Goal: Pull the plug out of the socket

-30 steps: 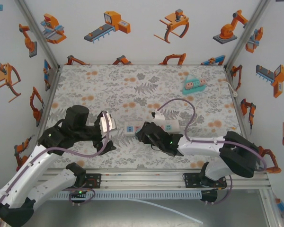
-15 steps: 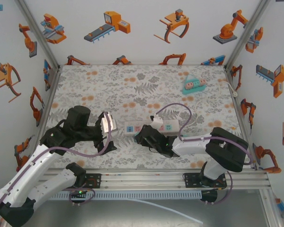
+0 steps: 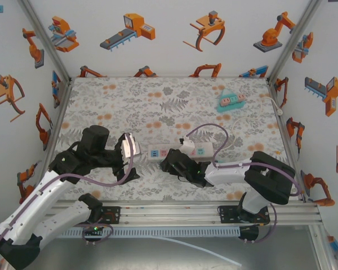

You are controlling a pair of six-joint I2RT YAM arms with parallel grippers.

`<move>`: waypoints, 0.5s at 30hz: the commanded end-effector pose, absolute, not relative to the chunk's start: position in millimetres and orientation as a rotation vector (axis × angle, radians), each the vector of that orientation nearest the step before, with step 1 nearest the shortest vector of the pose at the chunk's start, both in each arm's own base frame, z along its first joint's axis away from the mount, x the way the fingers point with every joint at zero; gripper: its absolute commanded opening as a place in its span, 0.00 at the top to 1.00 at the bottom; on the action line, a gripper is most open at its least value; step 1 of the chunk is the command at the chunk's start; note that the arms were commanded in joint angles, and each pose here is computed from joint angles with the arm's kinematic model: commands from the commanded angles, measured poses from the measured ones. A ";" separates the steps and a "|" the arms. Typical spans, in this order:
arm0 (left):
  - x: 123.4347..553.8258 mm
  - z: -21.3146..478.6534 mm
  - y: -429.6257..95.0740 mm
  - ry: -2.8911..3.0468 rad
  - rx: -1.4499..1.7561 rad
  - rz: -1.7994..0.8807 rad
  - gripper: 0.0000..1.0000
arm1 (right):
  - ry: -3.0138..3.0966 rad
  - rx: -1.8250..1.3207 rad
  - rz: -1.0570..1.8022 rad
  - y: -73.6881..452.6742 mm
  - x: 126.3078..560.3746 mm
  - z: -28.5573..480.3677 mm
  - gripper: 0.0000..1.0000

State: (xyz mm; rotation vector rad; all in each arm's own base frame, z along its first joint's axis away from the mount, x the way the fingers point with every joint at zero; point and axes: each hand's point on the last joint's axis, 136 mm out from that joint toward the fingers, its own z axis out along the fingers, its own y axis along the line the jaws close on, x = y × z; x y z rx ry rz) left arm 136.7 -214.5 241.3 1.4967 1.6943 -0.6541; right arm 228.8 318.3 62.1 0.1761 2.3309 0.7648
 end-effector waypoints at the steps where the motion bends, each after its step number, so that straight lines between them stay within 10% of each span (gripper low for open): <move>1: 134.8 241.9 -217.1 1.680 1.501 -0.670 0.03 | 2.322 0.204 0.722 310.8 230.1 65.8 0.52; 15: 136.2 241.1 -221.9 1.682 1.506 -0.680 0.03 | 2.276 0.147 0.656 281.4 224.6 96.8 0.51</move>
